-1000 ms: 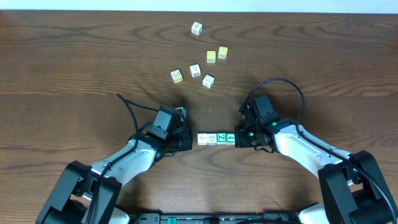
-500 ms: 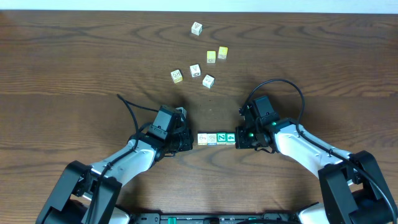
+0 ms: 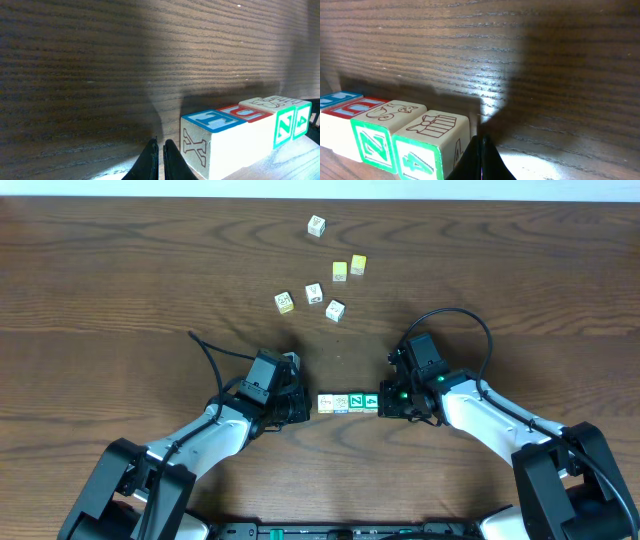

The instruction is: Lift 4 blocks

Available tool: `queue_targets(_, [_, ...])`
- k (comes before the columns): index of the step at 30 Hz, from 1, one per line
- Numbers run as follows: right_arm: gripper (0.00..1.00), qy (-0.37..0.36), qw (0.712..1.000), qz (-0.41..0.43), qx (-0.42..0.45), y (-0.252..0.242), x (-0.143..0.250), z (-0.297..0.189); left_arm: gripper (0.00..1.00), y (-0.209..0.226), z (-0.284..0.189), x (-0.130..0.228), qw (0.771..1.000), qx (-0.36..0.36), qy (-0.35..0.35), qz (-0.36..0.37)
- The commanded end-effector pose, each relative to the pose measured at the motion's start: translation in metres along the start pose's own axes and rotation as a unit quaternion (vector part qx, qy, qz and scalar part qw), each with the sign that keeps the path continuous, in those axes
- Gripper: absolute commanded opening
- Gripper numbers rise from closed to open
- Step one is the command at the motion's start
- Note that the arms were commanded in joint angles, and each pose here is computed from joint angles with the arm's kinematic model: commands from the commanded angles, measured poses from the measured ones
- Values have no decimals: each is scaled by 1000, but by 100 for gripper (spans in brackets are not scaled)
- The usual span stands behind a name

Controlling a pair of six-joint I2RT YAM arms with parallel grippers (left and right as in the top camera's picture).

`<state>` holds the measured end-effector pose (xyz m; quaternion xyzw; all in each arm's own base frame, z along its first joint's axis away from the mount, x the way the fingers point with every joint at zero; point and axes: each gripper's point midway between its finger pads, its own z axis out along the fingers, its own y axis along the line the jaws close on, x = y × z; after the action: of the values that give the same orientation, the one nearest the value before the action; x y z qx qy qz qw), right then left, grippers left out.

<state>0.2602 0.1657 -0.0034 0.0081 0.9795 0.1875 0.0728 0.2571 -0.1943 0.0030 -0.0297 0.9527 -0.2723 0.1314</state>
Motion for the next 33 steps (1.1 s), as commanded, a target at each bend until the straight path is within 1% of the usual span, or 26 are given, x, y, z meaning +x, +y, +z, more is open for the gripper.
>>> queue_targets(1, [1, -4, 1000, -21, -13, 9, -5, -1, 7, -2, 1, 2, 1000, 5, 4, -3])
queue_targets(28, [1, -6, 999, -30, -24, 13, -6, -1, 7, -2, 1, 1, 1000, 7, 3, -3])
queue_targets(33, [1, -6, 999, -34, -24, 13, -6, -1, 7, -6, 1, 4, 1000, 18, 10, -2])
